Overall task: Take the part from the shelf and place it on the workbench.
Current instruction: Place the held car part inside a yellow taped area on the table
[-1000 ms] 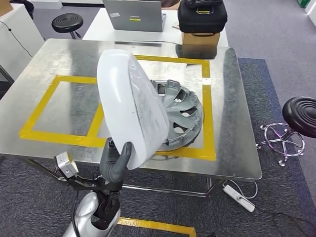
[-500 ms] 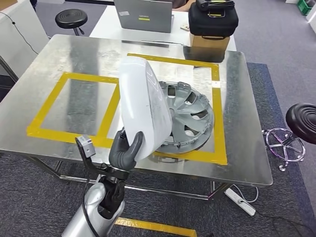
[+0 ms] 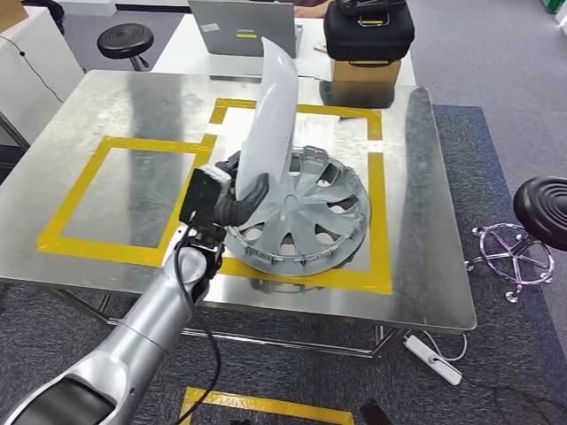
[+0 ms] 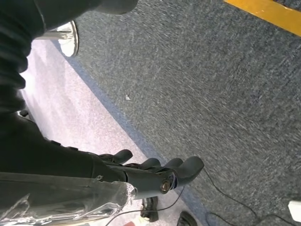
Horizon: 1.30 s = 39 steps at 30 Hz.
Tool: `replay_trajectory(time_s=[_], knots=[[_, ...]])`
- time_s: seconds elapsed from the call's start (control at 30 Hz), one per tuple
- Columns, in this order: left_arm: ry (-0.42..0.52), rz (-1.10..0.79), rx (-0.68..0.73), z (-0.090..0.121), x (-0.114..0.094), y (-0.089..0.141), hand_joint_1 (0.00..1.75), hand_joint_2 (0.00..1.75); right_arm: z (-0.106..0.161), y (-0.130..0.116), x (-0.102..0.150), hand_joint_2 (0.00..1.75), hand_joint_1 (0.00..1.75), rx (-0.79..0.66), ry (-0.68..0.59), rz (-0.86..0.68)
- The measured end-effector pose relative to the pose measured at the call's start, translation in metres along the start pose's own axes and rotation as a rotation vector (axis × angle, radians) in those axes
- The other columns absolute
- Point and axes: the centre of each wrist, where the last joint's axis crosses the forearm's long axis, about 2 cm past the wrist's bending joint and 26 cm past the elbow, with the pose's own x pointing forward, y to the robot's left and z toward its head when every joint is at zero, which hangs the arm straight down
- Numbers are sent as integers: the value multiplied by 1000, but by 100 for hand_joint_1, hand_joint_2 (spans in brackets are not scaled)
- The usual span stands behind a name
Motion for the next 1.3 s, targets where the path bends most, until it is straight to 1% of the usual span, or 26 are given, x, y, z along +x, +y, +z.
replay_trajectory(time_s=[0.13,0.27,0.33,0.4,0.5,0.6,0.67,0.77,0.87,0.93,1.0,1.07,1.3], knots=[[41,-342,105,-26,-1,24,164,175,0,-3,7,175,0,0,-12,9],[91,-541,144,-33,-10,41,164,175,0,-3,9,175,0,-1,-15,12],[131,-683,152,-36,-12,47,164,175,1,-4,11,175,0,-2,-20,14],[195,-887,147,-36,-17,55,164,175,1,-3,12,175,0,-1,-23,17],[315,-1192,132,-29,-30,72,164,175,2,-1,12,175,0,5,-24,21],[383,-1388,139,-23,-40,96,164,175,3,2,12,175,0,10,-26,20],[417,-1460,138,-20,-44,110,164,175,4,4,13,175,0,13,-26,20],[501,-1559,124,-12,-52,129,164,175,5,4,13,175,0,13,-25,17],[614,-1636,59,-3,-60,149,164,175,5,5,13,175,0,12,-25,12],[700,-1660,0,7,-67,159,164,175,5,6,11,175,0,15,-21,8],[774,-1662,-51,19,-75,164,164,175,6,8,8,175,0,19,-18,4],[819,-1660,-82,29,-81,167,164,175,6,9,7,175,0,21,-18,3],[875,-1658,-124,41,-89,168,164,175,6,9,6,175,0,19,-17,2]])
